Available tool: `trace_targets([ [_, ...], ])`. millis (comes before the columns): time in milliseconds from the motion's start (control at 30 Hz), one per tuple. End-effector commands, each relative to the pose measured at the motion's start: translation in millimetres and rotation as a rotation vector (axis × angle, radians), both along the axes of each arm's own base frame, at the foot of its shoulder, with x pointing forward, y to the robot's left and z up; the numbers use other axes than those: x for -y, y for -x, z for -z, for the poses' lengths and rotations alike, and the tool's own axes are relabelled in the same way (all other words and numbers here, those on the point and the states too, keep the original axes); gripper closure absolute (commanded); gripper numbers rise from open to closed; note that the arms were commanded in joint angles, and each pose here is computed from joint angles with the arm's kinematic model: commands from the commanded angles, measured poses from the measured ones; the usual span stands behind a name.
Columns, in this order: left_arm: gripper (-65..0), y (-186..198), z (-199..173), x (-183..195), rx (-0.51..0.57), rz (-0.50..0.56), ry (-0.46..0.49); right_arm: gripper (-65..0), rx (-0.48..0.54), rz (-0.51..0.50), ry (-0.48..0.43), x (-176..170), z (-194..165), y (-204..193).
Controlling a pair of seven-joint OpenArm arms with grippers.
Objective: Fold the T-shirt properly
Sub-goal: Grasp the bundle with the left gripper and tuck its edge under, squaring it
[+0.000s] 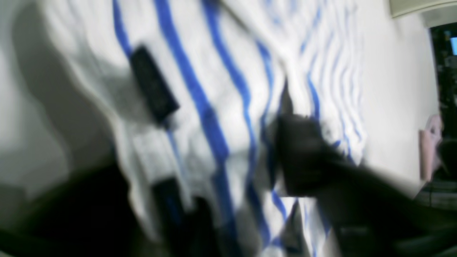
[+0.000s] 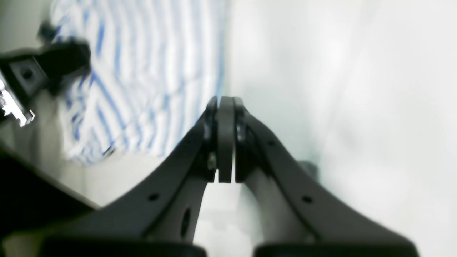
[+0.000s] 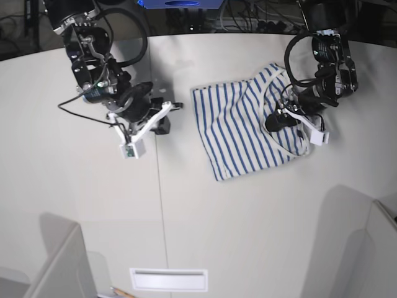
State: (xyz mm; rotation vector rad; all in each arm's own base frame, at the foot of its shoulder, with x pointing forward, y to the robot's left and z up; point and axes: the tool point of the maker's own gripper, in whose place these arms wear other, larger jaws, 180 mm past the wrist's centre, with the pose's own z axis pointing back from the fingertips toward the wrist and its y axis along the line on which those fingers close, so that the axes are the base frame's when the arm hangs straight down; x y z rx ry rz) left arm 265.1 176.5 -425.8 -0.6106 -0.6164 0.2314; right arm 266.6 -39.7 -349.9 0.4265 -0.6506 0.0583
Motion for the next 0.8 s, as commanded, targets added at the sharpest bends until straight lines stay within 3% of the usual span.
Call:
trace_targets([
  [0,-12.2,-5,-5,-10,-0.003,0.025,-0.047,0.0,0.045,0.041,-0.002,12,-10,-11],
  [33,-1.6,-8,-5,-6,-0.012,0.053,-0.063,0.0,0.043,0.086,0.005,27,-9,-13],
  [67,0.0,-10,-5,-7,-0.024,0.072,-0.083,0.0,0.042,0.122,0.011,39,-9,-14],
  [167,0.0,-18,-7,-3,-0.044,0.172,-0.158,0.0,0.036,0.216,0.030,72,-6,-15],
  [367,0.0,-35,-15,28,-0.027,0.528,-0.346,0.0,-0.026,0.342,0.061,114,14,-3],
  [433,0.0,-38,-14,45,-0.016,0.660,-0.423,0.0,-0.039,0.355,0.065,119,17,2],
  [633,0.0,-53,-7,70,0.065,0.990,-0.772,0.0,-0.090,0.366,0.052,113,30,20],
  [767,0.0,-54,-4,87,0.157,1.226,-0.928,0.0,-0.137,0.446,0.010,115,40,38],
])
